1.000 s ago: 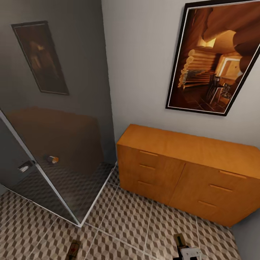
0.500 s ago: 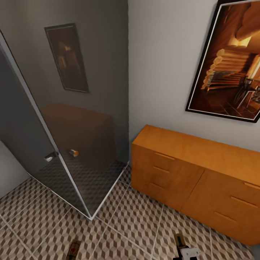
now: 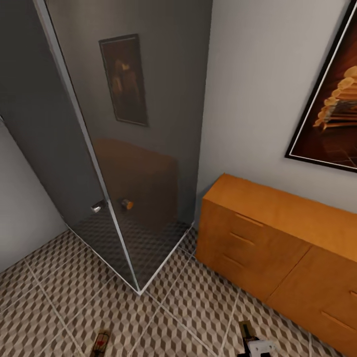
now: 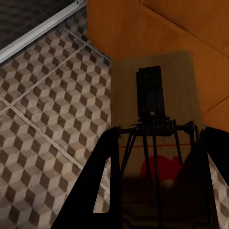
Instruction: Take the four mousetraps from the cabinet in the bathroom and place them on the bathroom floor. Make sure all four end up on the same floor surface, and ensure that at least two of them are either under or directly next to the same bathroom sink.
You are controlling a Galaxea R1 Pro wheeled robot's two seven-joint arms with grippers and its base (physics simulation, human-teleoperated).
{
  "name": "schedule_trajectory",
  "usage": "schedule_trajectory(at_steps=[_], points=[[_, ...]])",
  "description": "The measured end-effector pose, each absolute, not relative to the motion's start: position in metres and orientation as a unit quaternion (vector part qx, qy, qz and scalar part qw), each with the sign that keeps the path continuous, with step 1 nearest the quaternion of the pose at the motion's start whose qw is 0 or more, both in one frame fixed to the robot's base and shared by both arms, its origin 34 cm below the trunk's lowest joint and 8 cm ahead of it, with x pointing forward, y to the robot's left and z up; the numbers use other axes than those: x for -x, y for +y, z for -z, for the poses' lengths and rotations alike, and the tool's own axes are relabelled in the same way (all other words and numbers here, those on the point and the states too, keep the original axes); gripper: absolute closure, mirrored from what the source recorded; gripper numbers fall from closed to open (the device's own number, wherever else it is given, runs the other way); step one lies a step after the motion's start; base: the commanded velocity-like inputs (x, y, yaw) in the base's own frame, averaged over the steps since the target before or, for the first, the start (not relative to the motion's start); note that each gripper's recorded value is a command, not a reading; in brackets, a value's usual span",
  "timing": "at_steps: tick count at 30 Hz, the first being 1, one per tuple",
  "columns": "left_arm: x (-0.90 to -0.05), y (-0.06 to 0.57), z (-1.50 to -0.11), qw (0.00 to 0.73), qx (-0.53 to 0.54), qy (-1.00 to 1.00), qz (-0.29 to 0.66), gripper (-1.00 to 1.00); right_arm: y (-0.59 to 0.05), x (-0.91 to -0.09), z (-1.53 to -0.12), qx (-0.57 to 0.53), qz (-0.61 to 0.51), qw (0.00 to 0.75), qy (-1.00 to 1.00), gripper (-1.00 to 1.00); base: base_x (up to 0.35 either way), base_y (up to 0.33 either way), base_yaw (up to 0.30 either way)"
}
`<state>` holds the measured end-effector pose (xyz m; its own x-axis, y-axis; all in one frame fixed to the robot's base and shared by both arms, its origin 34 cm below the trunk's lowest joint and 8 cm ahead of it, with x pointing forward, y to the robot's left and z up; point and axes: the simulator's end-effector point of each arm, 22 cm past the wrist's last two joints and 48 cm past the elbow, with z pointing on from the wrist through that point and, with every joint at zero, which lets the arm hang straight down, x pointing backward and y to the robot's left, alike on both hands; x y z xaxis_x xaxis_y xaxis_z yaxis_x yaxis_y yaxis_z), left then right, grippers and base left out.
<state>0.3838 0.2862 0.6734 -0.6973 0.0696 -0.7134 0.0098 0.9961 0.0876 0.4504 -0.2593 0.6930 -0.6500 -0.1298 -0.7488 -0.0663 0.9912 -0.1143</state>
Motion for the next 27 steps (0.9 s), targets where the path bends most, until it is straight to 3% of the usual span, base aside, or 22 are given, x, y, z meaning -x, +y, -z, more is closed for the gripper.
schedule_trajectory(at_steps=[27], points=[[-0.3837, 0.2798, -0.6731, 0.388, -0.020, 0.921, -0.034, 1.00, -0.2586, -0.4499, -0.6926, 0.054, 0.038, 0.414, 0.908, 1.00, 0.000, 0.000, 0.287]])
